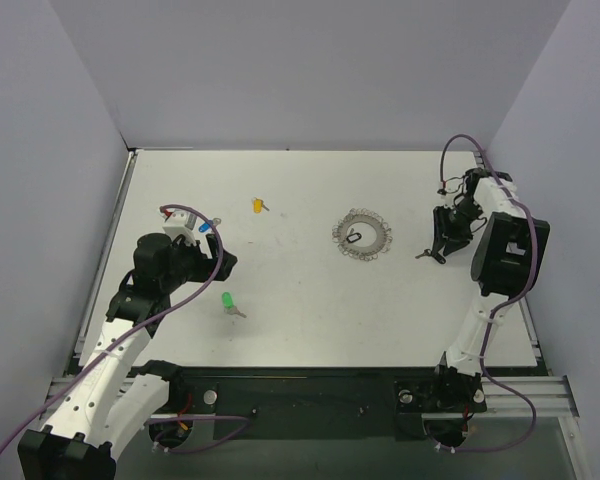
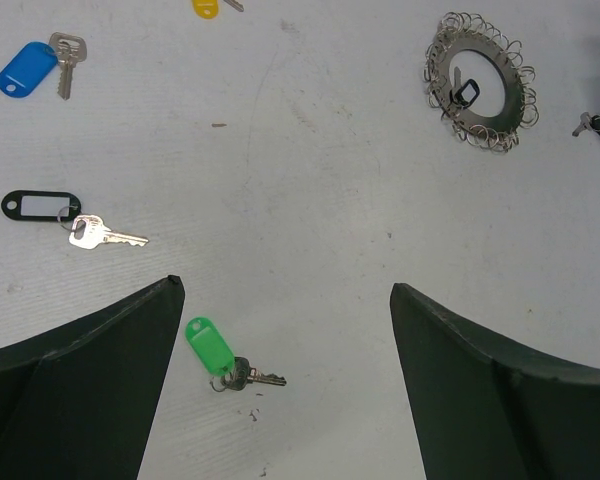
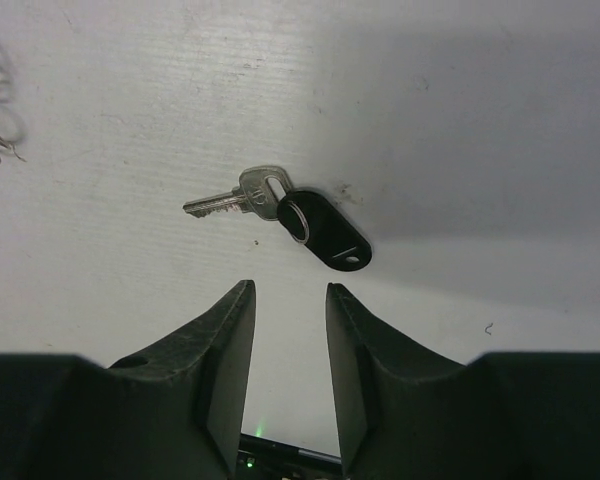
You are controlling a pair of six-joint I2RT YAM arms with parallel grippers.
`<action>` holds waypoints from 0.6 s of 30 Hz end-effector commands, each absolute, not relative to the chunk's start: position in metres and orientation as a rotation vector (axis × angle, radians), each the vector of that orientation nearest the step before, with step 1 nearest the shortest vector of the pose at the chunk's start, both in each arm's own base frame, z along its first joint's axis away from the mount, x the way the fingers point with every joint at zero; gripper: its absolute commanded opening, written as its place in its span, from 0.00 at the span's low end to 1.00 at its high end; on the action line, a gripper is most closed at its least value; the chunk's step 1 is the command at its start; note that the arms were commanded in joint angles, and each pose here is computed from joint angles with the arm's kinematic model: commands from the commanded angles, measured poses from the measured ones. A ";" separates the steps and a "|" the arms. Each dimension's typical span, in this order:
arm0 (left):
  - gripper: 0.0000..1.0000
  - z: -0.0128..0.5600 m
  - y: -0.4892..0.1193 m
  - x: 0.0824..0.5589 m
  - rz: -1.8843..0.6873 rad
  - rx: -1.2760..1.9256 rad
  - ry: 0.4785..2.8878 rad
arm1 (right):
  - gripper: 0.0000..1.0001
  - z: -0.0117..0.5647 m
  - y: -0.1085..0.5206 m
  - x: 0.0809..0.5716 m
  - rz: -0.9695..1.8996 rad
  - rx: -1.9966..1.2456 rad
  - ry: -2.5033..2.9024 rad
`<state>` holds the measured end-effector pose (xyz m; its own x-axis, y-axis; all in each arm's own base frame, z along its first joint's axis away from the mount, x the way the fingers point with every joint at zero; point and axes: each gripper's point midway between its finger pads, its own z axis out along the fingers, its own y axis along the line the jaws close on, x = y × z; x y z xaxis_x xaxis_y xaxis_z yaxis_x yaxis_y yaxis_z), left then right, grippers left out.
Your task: Put the keys on the keyring
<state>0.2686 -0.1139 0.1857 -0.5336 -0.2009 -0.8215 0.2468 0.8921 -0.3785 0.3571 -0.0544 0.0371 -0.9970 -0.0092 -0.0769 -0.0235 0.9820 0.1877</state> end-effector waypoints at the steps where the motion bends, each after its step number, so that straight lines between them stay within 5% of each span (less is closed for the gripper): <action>1: 0.95 0.209 -0.118 0.276 -0.581 0.061 1.982 | 0.29 0.040 -0.053 0.352 0.324 0.014 3.104; 18: 0.95 0.208 -0.118 0.277 -0.579 0.057 1.986 | 0.20 0.022 -0.056 0.357 0.329 0.051 3.160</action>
